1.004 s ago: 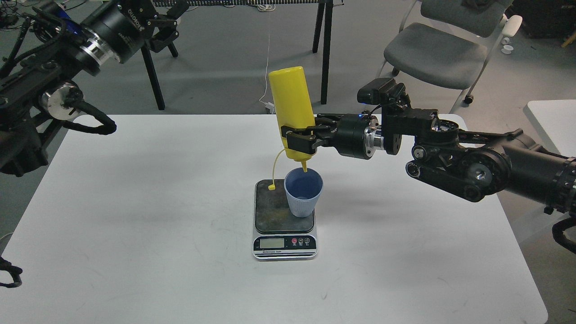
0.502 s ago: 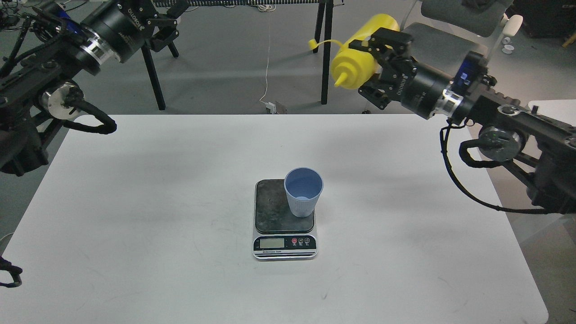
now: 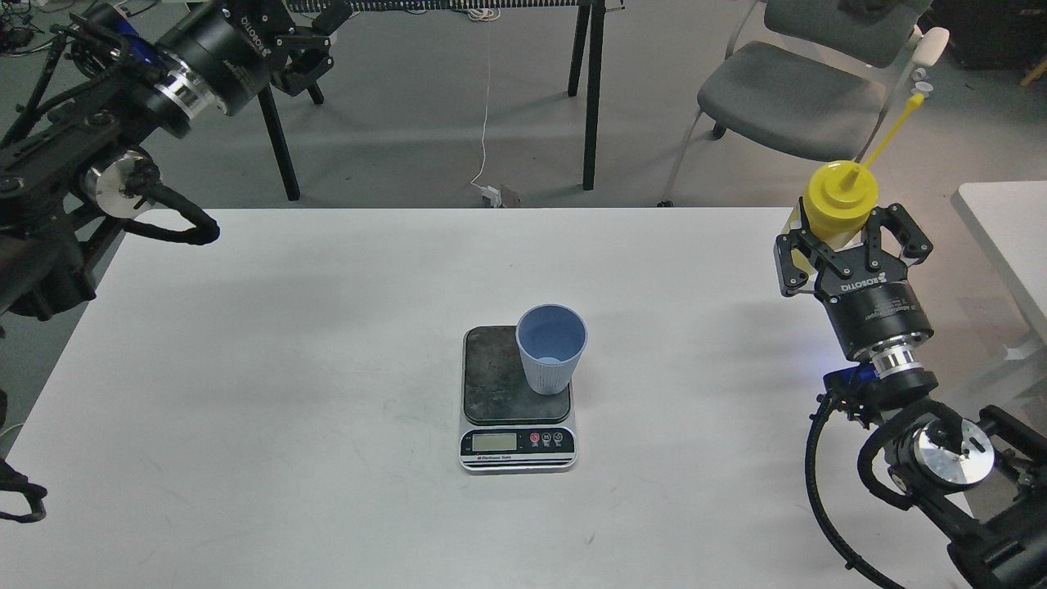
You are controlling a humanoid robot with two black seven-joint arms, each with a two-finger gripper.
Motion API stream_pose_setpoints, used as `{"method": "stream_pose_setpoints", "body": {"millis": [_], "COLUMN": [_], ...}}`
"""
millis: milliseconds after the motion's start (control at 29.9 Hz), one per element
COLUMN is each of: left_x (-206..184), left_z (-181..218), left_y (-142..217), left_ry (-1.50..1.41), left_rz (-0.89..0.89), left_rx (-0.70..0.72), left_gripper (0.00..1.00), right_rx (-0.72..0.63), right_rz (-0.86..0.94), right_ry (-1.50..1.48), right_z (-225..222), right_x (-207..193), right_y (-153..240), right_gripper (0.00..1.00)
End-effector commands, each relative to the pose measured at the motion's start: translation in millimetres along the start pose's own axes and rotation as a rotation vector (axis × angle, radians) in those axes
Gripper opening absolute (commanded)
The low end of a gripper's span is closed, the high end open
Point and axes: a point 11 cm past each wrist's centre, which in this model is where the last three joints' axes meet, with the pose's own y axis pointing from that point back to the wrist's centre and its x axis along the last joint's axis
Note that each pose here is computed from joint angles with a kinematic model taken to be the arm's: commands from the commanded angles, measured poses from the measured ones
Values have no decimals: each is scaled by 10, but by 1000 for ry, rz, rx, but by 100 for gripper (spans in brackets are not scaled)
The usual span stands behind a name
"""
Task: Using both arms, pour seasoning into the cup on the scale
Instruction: 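Raise the bottle upright and carry it back toward its spot, then lower the yellow bottle onto the table and open the right gripper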
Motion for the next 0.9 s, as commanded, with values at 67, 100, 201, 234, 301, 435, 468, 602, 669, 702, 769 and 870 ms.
{"method": "stream_pose_setpoints", "body": {"millis": [67, 100, 201, 234, 301, 435, 468, 602, 669, 702, 769, 870], "left_x": [22, 17, 3, 3, -3, -10, -10, 0, 1, 1, 7, 7], "left_z": [-4, -14, -24, -24, -27, -24, -24, -22, -29, -29, -26, -26], "left_y": [20, 20, 13, 13, 9, 1, 1, 10, 14, 14, 18, 18], "left_ry": [-10, -8, -8, -8, -7, -8, -8, -10, -9, -9, -10, -10], "left_rz": [2, 1, -2, -2, -3, -5, -5, -4, -3, -3, -2, -2], "left_rx": [8, 9, 11, 11, 10, 10, 10, 11, 13, 13, 13, 13], "left_gripper": [99, 99, 99, 99, 99, 99, 99, 99, 99, 99, 99, 99], "right_rx": [58, 76, 130, 144, 158, 158, 154, 124, 117, 116, 114, 125], "right_rz": [26, 25, 54, 73, 119, 177, 180, 166, 165, 165, 175, 201], "right_ry": [-6, -6, 13, 24, 32, 1, -7, -45, -61, -67, -71, -61], "right_z": [-28, -66, -220, -272, -269, -71, -29, 221, 316, 350, 392, 406], "right_x": [98, 100, 221, 289, 455, 680, 694, 663, 662, 664, 697, 790], "right_y": [103, 91, 79, 92, 133, 184, 176, 101, 92, 87, 100, 117], "right_gripper": [21, 21, 22, 22, 22, 22, 22, 23, 23, 23, 23, 24]}}
